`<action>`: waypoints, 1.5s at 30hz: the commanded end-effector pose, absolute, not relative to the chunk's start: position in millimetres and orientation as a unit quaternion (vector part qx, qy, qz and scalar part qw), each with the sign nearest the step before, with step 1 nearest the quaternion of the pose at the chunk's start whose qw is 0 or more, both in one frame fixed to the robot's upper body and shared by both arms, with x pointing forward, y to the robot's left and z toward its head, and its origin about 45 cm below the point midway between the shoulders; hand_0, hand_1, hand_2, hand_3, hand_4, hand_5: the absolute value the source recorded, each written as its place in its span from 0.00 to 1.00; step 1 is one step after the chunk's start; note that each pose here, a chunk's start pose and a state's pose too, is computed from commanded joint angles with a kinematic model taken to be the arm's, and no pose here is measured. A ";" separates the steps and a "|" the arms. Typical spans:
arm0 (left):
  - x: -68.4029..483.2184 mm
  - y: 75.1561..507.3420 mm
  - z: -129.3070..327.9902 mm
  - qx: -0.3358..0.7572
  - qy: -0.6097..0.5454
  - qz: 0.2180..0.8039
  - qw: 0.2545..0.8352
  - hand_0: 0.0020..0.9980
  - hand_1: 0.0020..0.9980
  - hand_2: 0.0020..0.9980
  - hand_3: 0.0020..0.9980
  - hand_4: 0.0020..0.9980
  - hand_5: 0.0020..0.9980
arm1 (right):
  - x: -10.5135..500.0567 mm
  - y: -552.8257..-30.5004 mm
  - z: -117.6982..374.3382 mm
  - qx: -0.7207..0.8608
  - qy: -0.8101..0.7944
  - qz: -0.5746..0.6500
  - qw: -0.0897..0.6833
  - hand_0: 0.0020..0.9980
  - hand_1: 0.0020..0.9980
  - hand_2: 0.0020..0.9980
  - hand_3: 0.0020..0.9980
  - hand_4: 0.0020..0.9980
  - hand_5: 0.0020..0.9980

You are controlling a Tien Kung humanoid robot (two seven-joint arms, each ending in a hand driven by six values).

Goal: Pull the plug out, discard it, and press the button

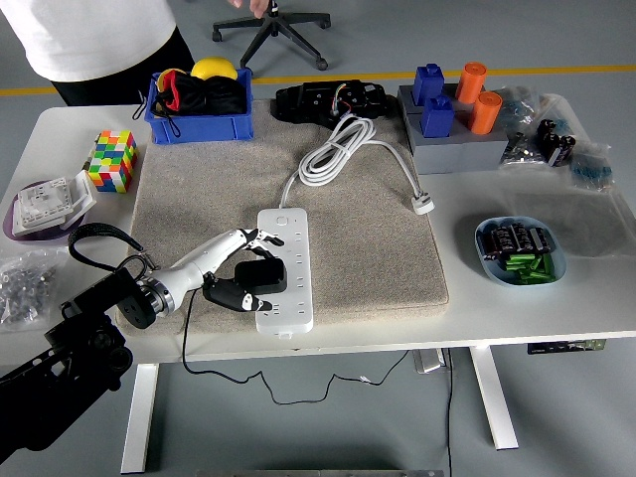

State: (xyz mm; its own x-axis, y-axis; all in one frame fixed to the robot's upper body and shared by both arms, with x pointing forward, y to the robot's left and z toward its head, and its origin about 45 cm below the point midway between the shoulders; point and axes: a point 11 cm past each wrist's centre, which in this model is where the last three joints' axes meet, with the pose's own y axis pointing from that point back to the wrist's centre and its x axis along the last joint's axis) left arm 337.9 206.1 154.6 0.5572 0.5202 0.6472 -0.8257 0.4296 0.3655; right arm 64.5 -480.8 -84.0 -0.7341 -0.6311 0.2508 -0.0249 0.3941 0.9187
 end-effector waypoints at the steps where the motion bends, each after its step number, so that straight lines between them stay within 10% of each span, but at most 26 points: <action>1: 338.0 205.8 154.5 0.338 -0.225 0.413 0.815 0.84 0.73 0.63 0.74 1.00 0.00 | 64.4 -480.7 -84.0 0.210 -0.780 -0.509 0.298 0.74 0.66 0.64 0.61 0.66 0.48; 21: 346.3 199.0 154.0 0.338 -0.239 0.431 0.802 0.63 0.48 0.49 0.61 0.84 0.00 | 64.2 -481.4 -83.7 0.209 -0.780 -0.509 0.298 0.74 0.66 0.65 0.61 0.66 0.48; 22: 346.5 198.4 153.8 0.338 -0.239 0.430 0.802 0.47 0.41 0.45 0.59 0.78 0.00 | 64.2 -481.4 -83.7 0.210 -0.780 -0.509 0.298 0.74 0.66 0.65 0.61 0.66 0.48; 45: 351.7 200.1 161.9 0.318 -0.231 0.443 0.806 0.48 0.29 0.35 0.54 0.72 0.00 | 65.6 -482.3 -83.1 0.212 -0.780 -0.507 0.299 0.74 0.66 0.65 0.61 0.66 0.48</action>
State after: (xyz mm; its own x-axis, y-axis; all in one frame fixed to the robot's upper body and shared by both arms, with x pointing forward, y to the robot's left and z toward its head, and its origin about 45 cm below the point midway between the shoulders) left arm 351.7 200.1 161.9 0.5006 0.5673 0.6540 -0.8609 0.4056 0.3071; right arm 65.6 -482.3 -83.1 -0.7314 -0.6336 0.2522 -0.0264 0.3959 0.9179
